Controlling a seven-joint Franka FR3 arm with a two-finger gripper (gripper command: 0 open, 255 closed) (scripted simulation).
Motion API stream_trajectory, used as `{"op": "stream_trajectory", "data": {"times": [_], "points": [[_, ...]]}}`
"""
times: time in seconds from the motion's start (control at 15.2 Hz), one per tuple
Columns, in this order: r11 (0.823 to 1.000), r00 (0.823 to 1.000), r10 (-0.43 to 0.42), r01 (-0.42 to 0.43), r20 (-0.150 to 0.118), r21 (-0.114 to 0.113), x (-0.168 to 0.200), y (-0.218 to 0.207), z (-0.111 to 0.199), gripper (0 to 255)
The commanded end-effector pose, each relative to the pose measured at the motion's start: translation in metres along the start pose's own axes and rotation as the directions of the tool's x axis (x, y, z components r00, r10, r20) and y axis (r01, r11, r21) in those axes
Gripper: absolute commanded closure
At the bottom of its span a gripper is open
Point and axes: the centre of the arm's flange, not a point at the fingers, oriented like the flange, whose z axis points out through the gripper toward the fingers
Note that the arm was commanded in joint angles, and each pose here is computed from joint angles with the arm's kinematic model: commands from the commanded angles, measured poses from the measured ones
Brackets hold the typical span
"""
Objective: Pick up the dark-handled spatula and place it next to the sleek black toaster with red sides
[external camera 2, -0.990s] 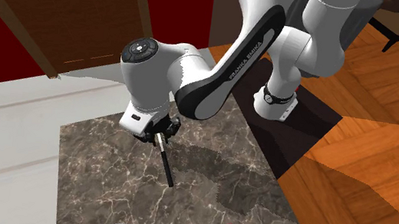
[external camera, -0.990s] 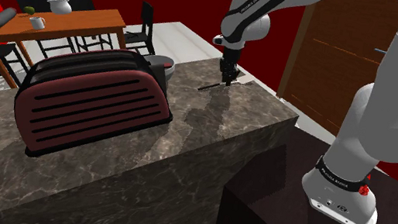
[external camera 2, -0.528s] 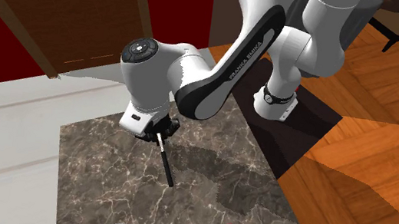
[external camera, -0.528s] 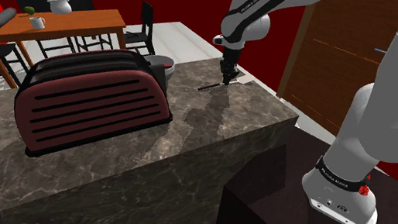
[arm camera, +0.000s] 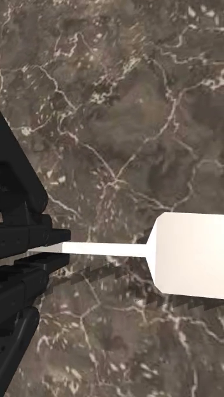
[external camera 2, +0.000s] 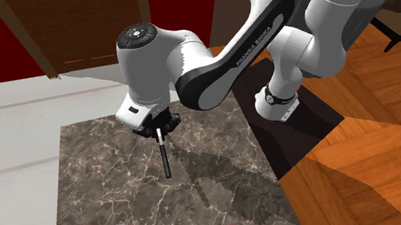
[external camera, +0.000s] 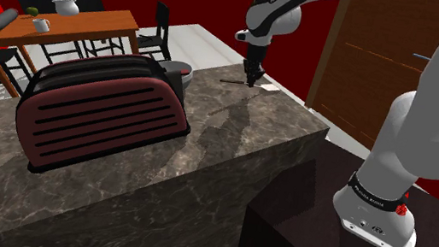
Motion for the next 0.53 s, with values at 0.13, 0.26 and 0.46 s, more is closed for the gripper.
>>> {"op": "stream_trajectory", "data": {"times": [0.13,0.26,0.46], "points": [[1.000,1.000,0.000,0.000,0.000,0.000,0.001,0.000,-0.021,255],[1.000,1.000,0.000,0.000,0.000,0.000,0.002,0.000,-0.032,255],[1.000,1.000,0.000,0.000,0.000,0.000,0.003,0.000,-0.047,255]]}}
